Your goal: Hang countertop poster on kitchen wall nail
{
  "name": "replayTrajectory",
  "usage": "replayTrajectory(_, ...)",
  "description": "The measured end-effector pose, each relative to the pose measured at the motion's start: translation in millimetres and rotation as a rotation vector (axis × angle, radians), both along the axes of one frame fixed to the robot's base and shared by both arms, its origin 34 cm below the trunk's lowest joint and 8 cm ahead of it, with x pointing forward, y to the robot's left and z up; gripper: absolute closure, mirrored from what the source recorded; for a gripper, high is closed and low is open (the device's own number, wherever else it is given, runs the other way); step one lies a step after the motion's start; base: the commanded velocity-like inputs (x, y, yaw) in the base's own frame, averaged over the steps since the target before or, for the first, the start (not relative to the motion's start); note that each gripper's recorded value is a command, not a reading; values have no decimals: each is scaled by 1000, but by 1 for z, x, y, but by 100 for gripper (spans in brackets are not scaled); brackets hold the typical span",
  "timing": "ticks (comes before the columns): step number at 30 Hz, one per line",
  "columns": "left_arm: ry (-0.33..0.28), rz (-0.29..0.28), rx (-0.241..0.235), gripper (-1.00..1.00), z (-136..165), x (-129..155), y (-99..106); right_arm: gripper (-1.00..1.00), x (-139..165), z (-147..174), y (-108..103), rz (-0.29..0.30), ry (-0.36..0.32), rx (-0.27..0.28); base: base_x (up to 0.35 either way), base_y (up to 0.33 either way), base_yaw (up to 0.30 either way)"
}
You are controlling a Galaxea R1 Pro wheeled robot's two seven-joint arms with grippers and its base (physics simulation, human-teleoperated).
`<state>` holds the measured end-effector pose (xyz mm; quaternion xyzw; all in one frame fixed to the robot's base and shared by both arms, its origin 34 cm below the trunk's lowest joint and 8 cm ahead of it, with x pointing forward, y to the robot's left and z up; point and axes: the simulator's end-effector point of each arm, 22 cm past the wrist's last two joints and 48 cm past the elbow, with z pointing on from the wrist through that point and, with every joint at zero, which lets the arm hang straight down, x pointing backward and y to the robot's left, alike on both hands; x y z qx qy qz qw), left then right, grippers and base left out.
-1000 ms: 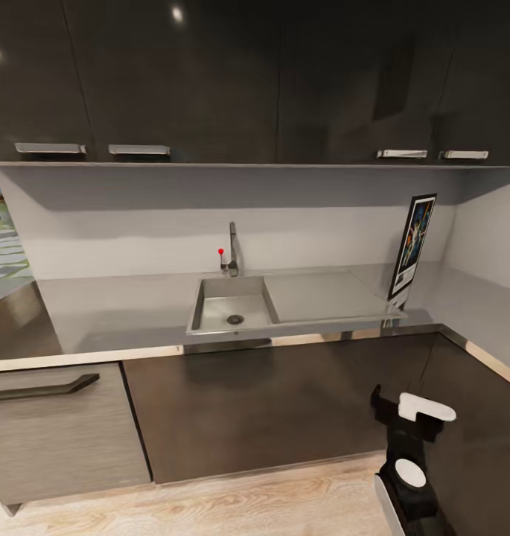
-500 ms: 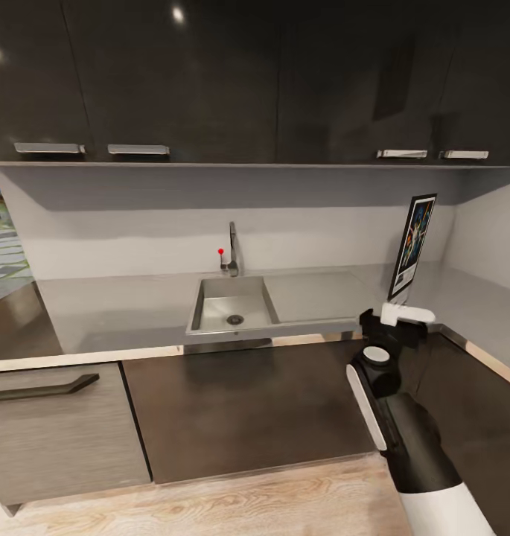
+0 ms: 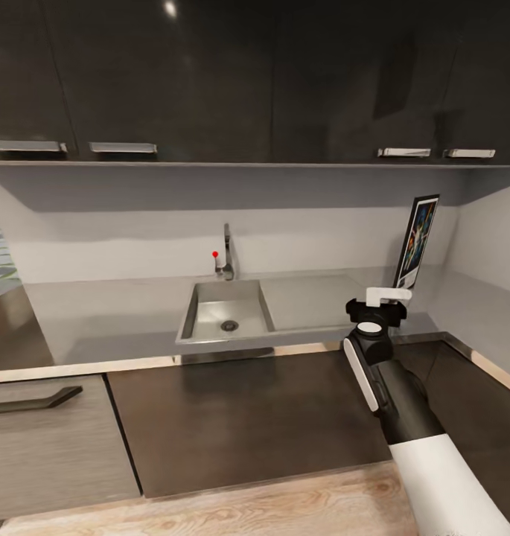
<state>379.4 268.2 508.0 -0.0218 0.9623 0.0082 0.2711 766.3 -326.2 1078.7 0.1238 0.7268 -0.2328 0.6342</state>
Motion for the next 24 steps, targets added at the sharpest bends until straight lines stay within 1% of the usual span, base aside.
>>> replayTrajectory(3, 17, 2, -1, -100, -4, -7, 0, -100, 1, -2, -1, -1, 5, 3, 116, -90, 0)
replayTrajectory(8, 23, 3, -1, -100, -6, -10, 0, -100, -2, -5, -20, -39, 6, 37, 208, -185, 0)
replayTrajectory(12, 24, 3, -1, -100, -6, -10, 0, -100, -3, -7, -25, -49, 7, 45, 237, -216, 0)
replayTrajectory(17, 25, 3, -1, -100, -6, -10, 0, -100, -3, -8, -24, -49, 8, 51, 99, -88, 0)
replayTrajectory(24, 24, 3, -1, -100, -6, -10, 0, -100, -2, -8, -21, -44, 8, 53, 238, -6, 0)
